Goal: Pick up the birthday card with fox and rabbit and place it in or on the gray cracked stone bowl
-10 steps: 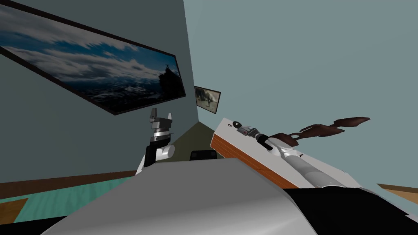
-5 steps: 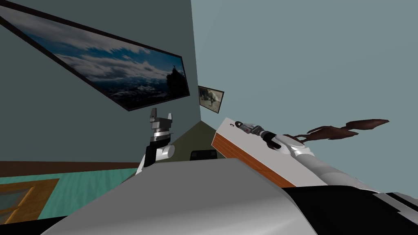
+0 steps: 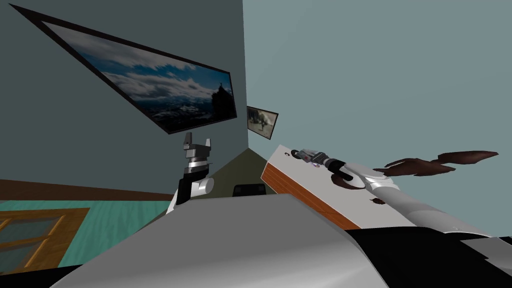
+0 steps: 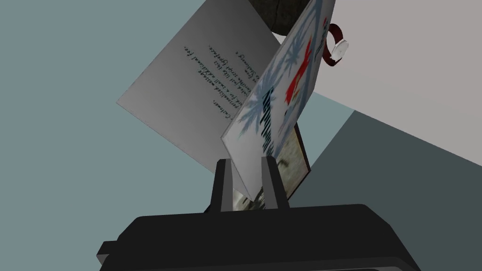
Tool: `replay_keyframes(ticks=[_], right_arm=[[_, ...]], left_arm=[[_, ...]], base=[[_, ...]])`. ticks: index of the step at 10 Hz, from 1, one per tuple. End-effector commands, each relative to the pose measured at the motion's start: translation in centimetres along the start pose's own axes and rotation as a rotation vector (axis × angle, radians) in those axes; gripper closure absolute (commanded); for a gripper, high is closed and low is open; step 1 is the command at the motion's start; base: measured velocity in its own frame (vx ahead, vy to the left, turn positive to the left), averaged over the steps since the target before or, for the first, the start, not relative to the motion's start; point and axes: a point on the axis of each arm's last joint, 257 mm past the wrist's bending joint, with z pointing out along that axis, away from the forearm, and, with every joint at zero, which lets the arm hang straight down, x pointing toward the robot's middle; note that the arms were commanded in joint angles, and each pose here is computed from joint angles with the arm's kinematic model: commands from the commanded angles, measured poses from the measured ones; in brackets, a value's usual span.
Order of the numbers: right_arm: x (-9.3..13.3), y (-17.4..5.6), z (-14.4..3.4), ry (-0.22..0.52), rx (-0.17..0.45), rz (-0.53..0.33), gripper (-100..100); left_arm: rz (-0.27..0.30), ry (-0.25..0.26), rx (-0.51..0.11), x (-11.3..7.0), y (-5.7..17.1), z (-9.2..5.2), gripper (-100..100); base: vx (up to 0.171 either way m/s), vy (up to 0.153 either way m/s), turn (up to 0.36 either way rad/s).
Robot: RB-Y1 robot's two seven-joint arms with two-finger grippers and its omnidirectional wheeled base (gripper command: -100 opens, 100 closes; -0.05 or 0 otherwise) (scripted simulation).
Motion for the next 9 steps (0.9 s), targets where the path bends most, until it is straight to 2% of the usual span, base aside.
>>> replay_keyframes(ticks=[1, 3, 4, 8, 9], right_arm=[[1.3, -0.8, -0.2, 0.031, 0.008, 0.004, 100], [3.4, -1.7, -0.7, 0.079, 0.022, 0.012, 100], [3.4, -1.7, -0.7, 0.079, 0.022, 0.012, 100], [6.3, -2.8, -1.4, 0.147, 0.041, 0.027, 100], [7.7, -3.3, -1.9, 0.178, 0.050, 0.032, 100]], left_arm=[[0.000, 0.000, 0.000, 0.0, 0.0, 0.0, 0], [0.000, 0.000, 0.000, 0.0, 0.0, 0.0, 0], [0.000, 0.000, 0.000, 0.0, 0.0, 0.0, 0], [0.000, 0.000, 0.000, 0.0, 0.0, 0.0, 0], [0.000, 0.000, 0.000, 0.0, 0.0, 0.0, 0]], base=[[0.052, 0.025, 0.059], [0.086, 0.002, 0.089], [0.086, -0.016, 0.040], [0.060, -0.014, 0.053], [0.101, -0.022, 0.108]])
